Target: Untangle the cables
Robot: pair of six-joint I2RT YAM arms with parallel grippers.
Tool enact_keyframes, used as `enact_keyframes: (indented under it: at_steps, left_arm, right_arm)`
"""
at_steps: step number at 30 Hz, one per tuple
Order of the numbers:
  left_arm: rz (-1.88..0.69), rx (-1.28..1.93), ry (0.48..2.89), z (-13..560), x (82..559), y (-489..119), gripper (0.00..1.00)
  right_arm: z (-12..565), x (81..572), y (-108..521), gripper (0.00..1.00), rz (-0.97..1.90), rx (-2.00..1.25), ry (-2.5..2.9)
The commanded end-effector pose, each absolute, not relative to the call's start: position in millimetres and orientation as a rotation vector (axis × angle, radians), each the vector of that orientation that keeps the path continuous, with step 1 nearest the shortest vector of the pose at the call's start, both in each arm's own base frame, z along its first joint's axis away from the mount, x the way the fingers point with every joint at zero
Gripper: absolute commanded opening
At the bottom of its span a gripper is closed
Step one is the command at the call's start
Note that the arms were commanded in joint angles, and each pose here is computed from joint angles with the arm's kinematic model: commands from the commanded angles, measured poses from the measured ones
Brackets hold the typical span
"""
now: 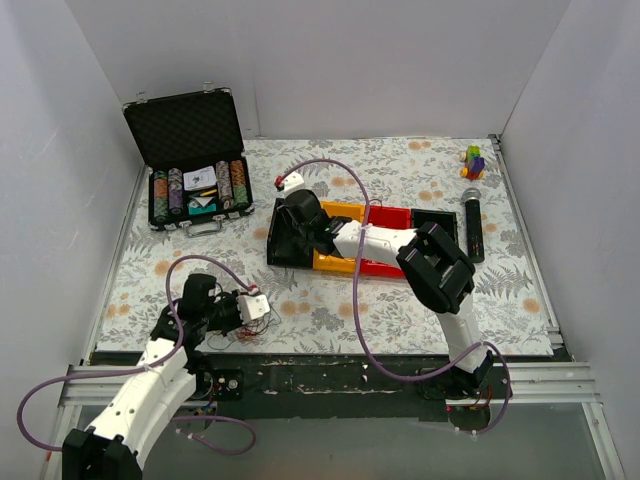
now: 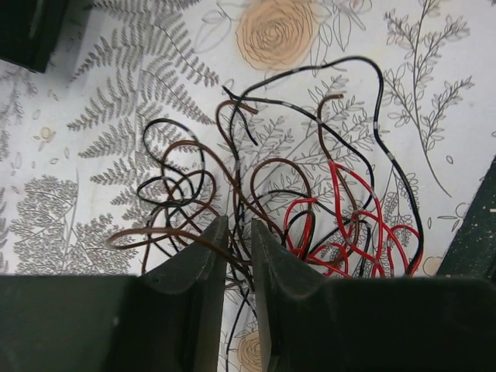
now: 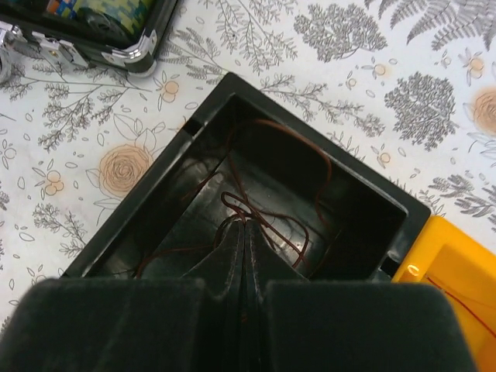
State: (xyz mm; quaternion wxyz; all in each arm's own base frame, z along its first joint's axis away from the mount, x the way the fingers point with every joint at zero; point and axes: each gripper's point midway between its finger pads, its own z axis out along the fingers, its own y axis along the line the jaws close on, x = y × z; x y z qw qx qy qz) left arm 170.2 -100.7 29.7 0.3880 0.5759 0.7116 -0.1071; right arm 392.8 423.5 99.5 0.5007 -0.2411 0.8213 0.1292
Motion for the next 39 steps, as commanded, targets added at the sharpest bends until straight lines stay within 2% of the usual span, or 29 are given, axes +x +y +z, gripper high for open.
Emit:
enact_keyframes:
  at_steps: [1,2,5,8,14,17,21,27,36,37,39]
  left_arm:
    - [-0.316,1.414,1.703,71,181,-117,0.19]
    - [-0.318,1.408,1.688,77,182,-119,0.19]
    - [-0.331,1.393,1.633,94,183,-125,0.22]
    - [-0.341,1.381,1.600,106,184,-128,0.25]
    - [-0.360,1.327,1.597,126,187,-131,0.27]
    - [-0.399,1.245,1.655,137,190,-133,0.29]
    - [-0.430,1.272,1.765,121,184,-128,0.32]
    - [-0.389,1.232,1.782,120,190,-124,0.36]
    - [-0.380,1.116,1.844,136,198,-120,0.38]
    - [-0.391,1.108,1.848,139,197,-121,0.45]
    - [-0.418,1.072,1.845,150,197,-124,0.73]
  right_arm:
    - [107,384,433,0.01,0.391,-0.542,1.995]
    - [108,382,435,0.02,0.402,-0.547,1.998]
    - [132,382,436,0.26,0.429,-0.543,1.970]
    - [156,381,432,0.45,0.431,-0.529,1.937]
    - [201,373,413,0.64,0.439,-0.495,1.867]
    - [224,362,398,0.68,0.480,-0.448,1.834]
    - [232,334,380,0.74,0.579,-0.403,1.834]
    - [204,288,378,0.75,0.641,-0.509,1.886]
    - [156,168,392,0.76,0.927,-0.686,1.883]
    - [158,161,396,0.76,0.966,-0.694,1.867]
    - [158,154,402,0.77,1.021,-0.703,1.851]
